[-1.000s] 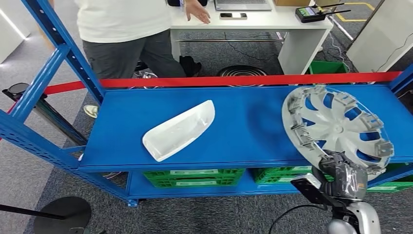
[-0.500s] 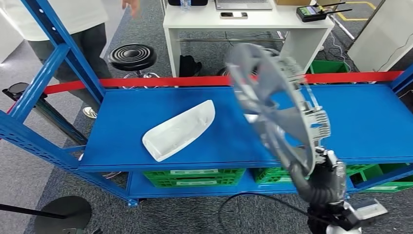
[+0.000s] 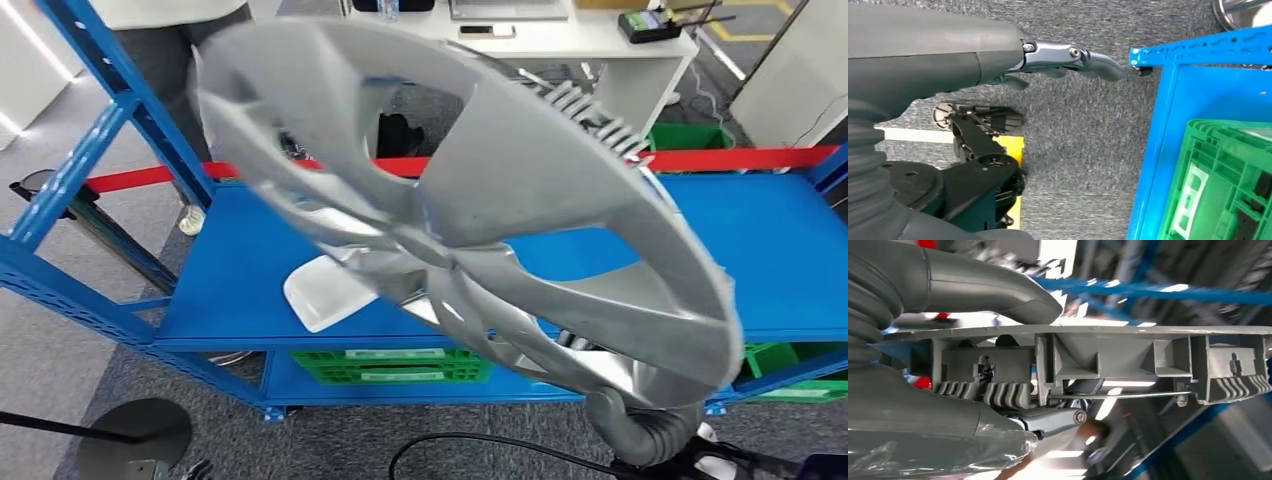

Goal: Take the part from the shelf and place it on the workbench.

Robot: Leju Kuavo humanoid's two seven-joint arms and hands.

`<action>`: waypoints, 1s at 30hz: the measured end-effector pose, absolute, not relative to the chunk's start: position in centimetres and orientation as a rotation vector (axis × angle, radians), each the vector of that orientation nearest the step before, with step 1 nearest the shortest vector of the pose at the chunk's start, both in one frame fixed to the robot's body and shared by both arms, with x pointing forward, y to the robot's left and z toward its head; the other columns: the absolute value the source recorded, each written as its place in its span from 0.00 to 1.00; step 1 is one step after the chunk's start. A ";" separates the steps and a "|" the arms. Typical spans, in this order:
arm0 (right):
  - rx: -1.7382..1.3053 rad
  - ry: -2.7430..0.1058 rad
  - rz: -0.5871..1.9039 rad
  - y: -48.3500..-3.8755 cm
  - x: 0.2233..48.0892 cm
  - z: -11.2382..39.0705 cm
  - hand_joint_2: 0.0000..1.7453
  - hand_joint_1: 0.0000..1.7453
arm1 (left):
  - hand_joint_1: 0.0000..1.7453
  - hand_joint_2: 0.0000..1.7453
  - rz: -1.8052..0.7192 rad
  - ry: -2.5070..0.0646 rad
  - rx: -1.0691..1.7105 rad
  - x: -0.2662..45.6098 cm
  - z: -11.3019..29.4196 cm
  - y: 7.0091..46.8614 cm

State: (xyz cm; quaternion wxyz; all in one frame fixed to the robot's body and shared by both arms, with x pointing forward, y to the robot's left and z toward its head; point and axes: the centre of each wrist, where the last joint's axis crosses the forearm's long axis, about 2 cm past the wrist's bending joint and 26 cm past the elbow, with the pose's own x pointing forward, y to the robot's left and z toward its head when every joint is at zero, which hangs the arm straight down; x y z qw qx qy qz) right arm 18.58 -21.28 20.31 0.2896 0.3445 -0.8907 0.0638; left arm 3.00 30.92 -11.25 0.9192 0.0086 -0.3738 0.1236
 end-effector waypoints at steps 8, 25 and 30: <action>1.087 -2.391 0.222 -19.7 18.3 21.7 1.00 1.00 | 0.00 1.00 0.266 -0.755 0.029 3.2 -11.2 31.1; 1.231 -2.348 0.280 -18.7 18.3 21.8 1.00 1.00 | 0.00 1.00 0.262 -0.729 0.059 3.5 -11.2 31.6; 1.243 -2.349 0.282 -18.7 18.3 21.8 1.00 1.00 | 0.00 1.00 0.258 -0.723 0.063 3.5 -11.2 31.7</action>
